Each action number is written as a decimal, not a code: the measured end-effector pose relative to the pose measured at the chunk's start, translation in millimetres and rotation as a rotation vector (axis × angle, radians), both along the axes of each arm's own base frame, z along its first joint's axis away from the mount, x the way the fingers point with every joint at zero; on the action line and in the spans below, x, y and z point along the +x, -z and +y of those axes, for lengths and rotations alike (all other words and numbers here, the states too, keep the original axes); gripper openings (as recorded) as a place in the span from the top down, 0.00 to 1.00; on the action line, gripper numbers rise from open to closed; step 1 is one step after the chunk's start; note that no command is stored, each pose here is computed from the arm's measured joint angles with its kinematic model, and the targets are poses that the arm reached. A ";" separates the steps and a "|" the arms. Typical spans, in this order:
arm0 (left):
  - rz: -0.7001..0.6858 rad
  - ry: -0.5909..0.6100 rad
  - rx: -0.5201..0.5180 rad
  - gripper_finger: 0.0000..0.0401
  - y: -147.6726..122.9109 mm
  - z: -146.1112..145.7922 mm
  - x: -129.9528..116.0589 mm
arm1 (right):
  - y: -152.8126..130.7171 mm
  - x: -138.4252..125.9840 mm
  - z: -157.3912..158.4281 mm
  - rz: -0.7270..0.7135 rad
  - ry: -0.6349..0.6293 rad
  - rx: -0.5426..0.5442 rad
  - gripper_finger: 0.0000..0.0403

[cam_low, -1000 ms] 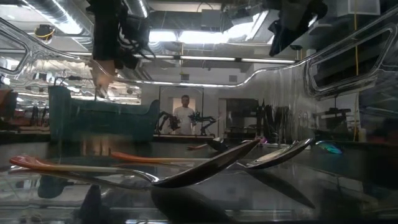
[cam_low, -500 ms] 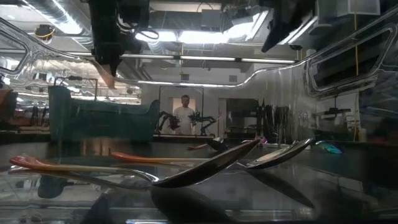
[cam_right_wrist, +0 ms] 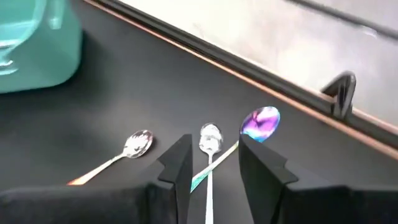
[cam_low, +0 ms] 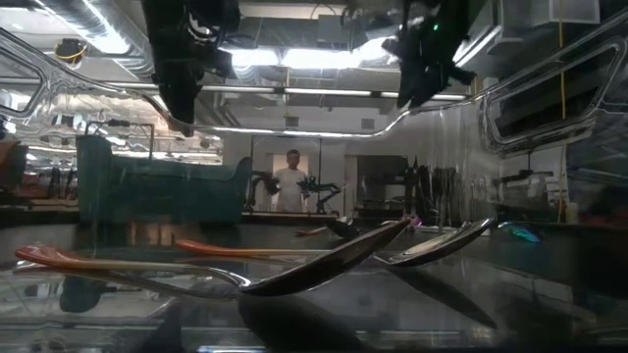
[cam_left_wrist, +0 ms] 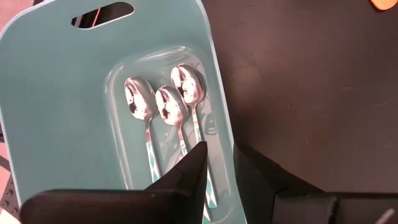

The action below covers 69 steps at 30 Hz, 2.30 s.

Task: Sort silverware by color (type)
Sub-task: Put the purple spoon into the yellow bin

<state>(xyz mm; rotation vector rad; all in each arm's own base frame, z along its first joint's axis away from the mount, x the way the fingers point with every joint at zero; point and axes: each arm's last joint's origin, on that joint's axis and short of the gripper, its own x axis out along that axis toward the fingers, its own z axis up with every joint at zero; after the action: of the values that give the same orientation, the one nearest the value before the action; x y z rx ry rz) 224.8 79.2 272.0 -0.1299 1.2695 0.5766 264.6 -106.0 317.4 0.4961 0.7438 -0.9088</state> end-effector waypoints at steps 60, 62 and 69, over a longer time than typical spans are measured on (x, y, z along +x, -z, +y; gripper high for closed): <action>-0.009 -0.001 0.005 0.82 -0.4 0.4 0.8 | 170.1 32.3 -87.0 0.232 0.382 0.530 0.71; -0.009 0.000 0.005 0.82 -0.4 0.4 0.8 | 171.6 31.6 -86.5 0.234 0.381 0.531 0.71; -0.023 -0.001 0.009 0.82 -0.8 0.8 2.1 | 174.7 30.2 -85.5 0.229 0.378 0.527 0.71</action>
<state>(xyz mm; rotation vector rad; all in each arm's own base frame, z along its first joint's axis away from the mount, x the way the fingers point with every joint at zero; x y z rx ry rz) 226.9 80.0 272.8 -0.1291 1.2448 0.5797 294.8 -191.5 142.8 1.0344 1.1317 -1.1326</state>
